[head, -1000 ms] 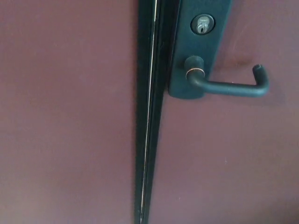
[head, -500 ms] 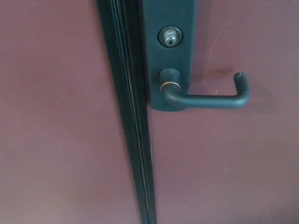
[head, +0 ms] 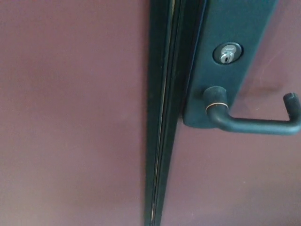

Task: The robot walks towards the door handle and put its right hand on it and twist the handle

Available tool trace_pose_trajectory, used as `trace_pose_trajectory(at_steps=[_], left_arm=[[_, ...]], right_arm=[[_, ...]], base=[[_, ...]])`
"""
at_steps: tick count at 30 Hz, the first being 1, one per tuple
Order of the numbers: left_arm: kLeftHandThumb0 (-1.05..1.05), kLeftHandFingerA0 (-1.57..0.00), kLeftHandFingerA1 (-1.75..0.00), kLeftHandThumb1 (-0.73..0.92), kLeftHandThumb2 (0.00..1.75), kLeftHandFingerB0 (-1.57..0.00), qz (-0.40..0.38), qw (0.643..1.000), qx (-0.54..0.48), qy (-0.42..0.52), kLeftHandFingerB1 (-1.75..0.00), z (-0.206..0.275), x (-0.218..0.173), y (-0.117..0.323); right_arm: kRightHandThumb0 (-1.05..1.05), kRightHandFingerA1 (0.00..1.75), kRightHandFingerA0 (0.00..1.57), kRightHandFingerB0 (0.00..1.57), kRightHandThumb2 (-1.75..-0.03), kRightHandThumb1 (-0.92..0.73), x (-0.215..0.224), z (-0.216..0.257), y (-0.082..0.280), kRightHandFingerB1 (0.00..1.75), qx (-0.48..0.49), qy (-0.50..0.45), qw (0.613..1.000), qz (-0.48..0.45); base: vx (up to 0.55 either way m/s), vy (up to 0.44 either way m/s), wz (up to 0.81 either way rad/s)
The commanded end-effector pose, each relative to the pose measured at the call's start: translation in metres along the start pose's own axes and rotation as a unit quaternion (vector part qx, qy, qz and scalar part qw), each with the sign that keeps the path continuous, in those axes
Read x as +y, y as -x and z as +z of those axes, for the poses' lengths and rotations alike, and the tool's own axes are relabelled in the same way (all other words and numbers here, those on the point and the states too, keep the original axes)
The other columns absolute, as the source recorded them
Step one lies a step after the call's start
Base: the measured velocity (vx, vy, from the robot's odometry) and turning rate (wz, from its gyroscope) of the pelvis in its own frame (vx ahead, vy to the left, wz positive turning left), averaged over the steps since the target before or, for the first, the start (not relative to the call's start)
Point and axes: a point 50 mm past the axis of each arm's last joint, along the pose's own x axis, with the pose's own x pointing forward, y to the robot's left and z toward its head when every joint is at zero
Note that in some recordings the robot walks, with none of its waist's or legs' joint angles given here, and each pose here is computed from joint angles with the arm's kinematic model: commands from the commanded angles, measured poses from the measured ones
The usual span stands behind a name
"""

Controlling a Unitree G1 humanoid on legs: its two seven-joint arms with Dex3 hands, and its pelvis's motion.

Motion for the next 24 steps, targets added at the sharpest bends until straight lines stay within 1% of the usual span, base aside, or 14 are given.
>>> trace_pose_trajectory(at_steps=[1,12,24], left_arm=[[-0.28,-0.62,-0.46,0.60,0.58,-0.46,-0.002,1.000,0.006,-0.011,-0.39,-0.0048,0.0010,0.0010],[-0.28,-0.63,-0.46,0.60,0.58,-0.46,0.000,1.000,0.009,-0.006,-0.39,-0.0059,0.0012,0.0011],[-0.28,-0.63,-0.47,0.60,0.58,-0.46,0.001,1.000,0.006,-0.011,-0.39,-0.0066,0.0027,0.0015]], right_arm=[[-0.06,0.48,0.63,0.46,-0.59,-0.66,-0.0006,-0.0074,0.0013,0.41,0.013,-0.001,1.000,0.000],[-0.08,0.49,0.63,0.46,-0.59,-0.66,0.0008,-0.0062,0.0011,0.41,0.012,0.003,1.000,0.002],[-0.06,0.49,0.63,0.46,-0.59,-0.66,-0.0028,-0.0011,0.0001,0.41,0.004,-0.019,1.000,-0.007]], base=[[0.09,0.031,0.03],[0.01,0.003,0.00],[0.00,0.000,0.00]])
